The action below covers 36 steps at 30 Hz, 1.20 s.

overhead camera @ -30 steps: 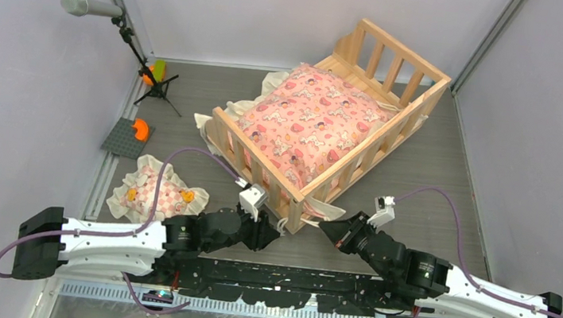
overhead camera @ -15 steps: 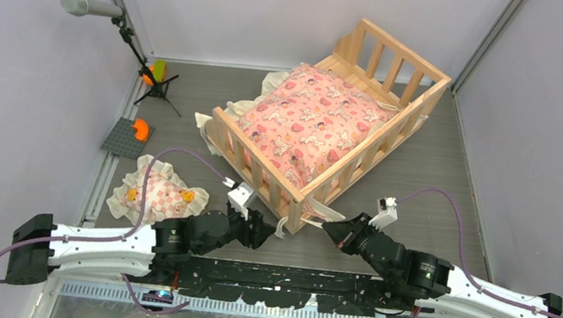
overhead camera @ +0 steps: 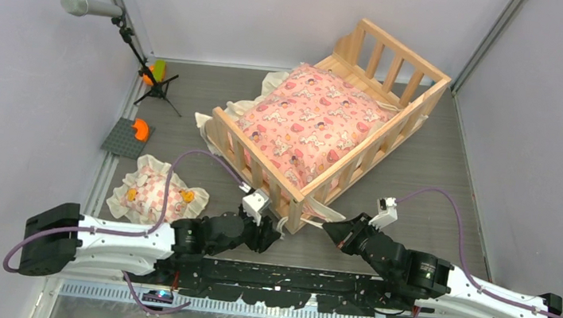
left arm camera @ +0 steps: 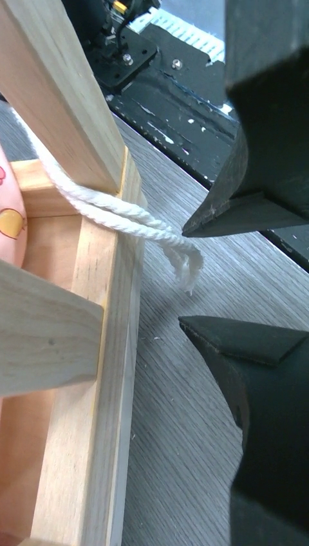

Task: Set up the pet bed
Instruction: Cross the ropes on the bed frame.

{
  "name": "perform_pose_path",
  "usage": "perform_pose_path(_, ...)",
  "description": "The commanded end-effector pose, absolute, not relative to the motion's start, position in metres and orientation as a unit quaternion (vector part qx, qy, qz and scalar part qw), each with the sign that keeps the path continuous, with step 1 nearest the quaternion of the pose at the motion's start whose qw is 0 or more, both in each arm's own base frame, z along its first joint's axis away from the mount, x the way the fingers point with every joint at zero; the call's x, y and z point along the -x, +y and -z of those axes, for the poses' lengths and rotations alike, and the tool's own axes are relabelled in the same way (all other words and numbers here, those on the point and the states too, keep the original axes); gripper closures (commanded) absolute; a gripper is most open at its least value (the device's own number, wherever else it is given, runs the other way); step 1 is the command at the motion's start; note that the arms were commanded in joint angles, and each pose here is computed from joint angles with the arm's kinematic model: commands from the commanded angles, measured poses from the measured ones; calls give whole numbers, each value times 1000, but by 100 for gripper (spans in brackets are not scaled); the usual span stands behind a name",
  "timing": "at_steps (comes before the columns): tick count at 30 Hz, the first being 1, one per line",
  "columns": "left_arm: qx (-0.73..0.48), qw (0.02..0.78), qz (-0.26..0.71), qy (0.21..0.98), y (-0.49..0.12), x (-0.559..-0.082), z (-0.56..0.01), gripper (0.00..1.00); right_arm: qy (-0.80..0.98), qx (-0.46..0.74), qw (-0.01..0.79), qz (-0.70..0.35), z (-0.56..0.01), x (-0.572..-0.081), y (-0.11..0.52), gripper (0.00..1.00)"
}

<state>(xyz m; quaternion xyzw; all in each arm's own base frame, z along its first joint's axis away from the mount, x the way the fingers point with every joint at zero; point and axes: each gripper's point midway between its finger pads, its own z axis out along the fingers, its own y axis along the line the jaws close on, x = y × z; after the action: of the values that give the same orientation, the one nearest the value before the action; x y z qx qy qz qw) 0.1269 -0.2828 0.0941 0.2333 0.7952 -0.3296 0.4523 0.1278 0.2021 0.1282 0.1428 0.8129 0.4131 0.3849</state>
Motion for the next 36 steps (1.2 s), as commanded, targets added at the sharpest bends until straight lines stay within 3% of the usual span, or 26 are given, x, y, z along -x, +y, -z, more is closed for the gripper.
perform_pose_path(1, -240, 472, 351, 772, -298, -130, -115, 54, 799, -156, 403, -418, -147, -133, 197, 100)
perform_pose_path(7, -245, 468, 360, 769, -297, -126, -116, 80, 799, -157, 405, -416, -147, -134, 196, 100)
perform_pose_path(17, -256, 470, 358, 765, -296, -124, -120, 100, 799, -159, 407, -412, -146, -134, 194, 100)
perform_pose_path(36, -237, 509, 312, 766, -252, -134, -139, 100, 841, -158, 469, -220, -145, -150, 126, 99)
